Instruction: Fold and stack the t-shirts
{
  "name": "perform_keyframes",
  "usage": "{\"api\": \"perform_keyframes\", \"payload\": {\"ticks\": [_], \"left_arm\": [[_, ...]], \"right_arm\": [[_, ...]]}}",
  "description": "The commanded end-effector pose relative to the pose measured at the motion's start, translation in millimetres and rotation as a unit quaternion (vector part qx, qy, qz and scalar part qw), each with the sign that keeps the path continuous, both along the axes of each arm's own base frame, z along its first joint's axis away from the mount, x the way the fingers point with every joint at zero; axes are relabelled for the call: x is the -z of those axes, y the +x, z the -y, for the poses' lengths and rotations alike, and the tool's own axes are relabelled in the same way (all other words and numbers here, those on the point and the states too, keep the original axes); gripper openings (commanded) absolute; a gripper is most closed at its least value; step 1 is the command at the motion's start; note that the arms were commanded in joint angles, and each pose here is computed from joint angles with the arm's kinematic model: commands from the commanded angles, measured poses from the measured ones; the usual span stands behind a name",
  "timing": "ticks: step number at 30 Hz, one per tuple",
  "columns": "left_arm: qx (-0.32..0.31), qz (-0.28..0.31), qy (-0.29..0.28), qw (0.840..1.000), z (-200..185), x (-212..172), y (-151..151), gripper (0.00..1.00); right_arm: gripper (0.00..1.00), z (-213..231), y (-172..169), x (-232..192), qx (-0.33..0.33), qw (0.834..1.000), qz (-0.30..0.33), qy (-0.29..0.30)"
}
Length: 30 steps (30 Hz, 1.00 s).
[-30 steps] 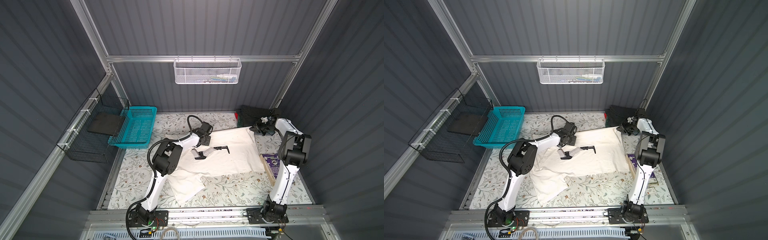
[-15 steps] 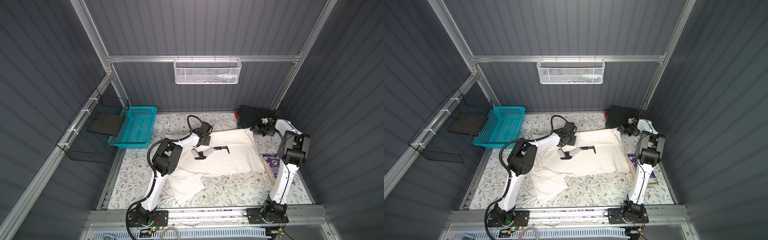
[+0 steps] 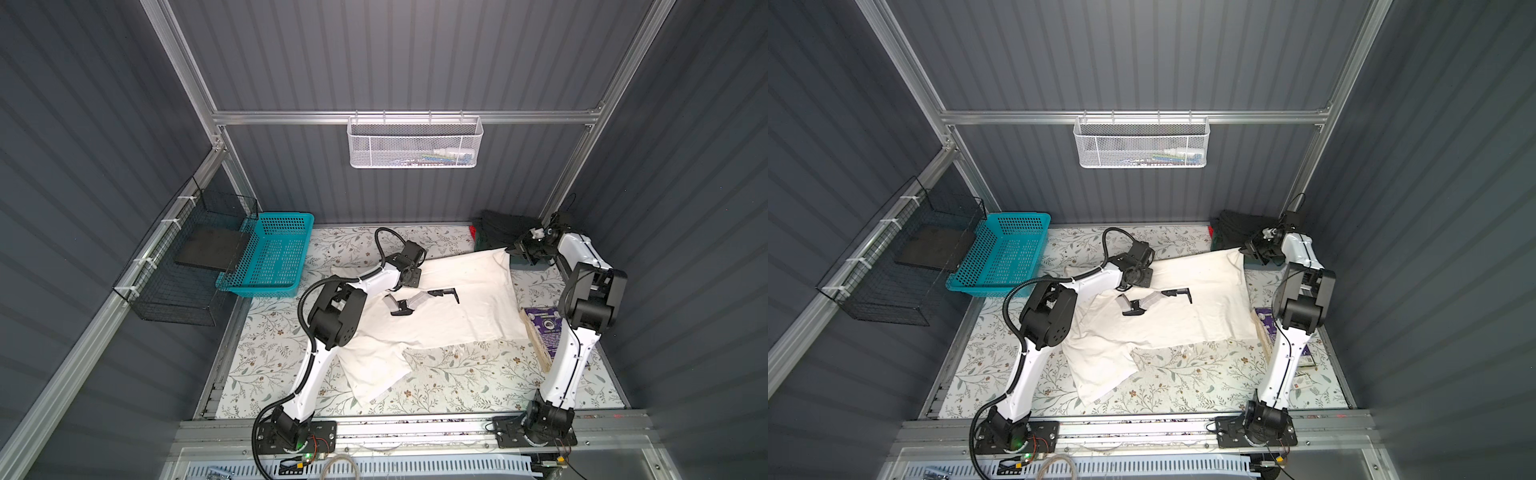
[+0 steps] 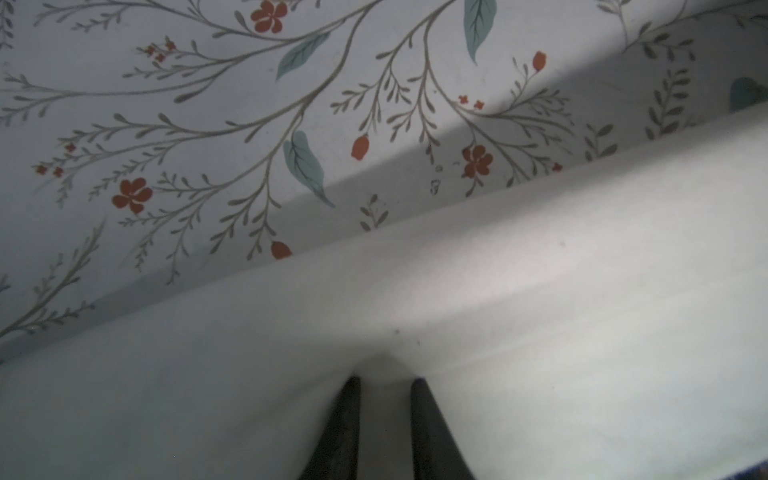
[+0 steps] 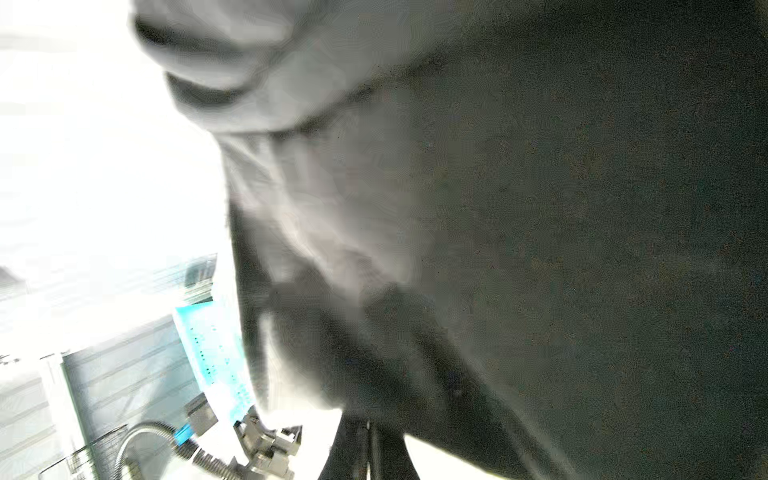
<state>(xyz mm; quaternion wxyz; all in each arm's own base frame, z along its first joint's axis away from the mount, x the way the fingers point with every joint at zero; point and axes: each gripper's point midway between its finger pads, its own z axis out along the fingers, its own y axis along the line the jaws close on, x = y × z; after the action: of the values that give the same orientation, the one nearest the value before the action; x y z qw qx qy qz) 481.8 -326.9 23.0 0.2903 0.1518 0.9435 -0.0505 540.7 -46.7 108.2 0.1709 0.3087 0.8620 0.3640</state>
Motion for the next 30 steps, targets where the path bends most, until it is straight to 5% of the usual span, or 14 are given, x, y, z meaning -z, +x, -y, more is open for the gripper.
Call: {"api": "perform_keyframes", "payload": {"ticks": [1, 10, 16, 21, 27, 30], "left_arm": [[-0.04, -0.18, 0.144, 0.972, -81.8, 116.6, -71.5, 0.22], [-0.05, -0.173, 0.143, 0.973, -86.6, 116.2, -69.2, 0.21], [-0.044, -0.177, 0.121, 0.976, -78.6, 106.9, -70.0, 0.21], [-0.045, -0.148, 0.092, 0.984, -67.8, 65.5, -57.4, 0.42], [-0.047, -0.101, 0.061, 0.992, -63.3, -0.3, -47.8, 0.99], [-0.055, -0.07, 0.05, 0.995, -69.7, -37.4, -49.6, 1.0]], "right_arm": [[0.0, 30.8, 3.5, -10.5, 0.022, 1.0, 0.015, 0.0], [0.0, 40.9, 3.5, -25.0, 0.025, 0.999, 0.028, -0.004], [0.47, 30.6, -0.6, -32.0, 0.011, 0.999, 0.035, -0.006], [0.64, 28.5, -24.3, -41.6, 0.019, 0.997, 0.032, -0.063], [0.77, -25.0, -75.6, -31.2, -0.027, 0.99, 0.006, -0.14], [0.79, -48.9, -105.1, -19.6, -0.047, 0.985, -0.013, -0.165]]}}
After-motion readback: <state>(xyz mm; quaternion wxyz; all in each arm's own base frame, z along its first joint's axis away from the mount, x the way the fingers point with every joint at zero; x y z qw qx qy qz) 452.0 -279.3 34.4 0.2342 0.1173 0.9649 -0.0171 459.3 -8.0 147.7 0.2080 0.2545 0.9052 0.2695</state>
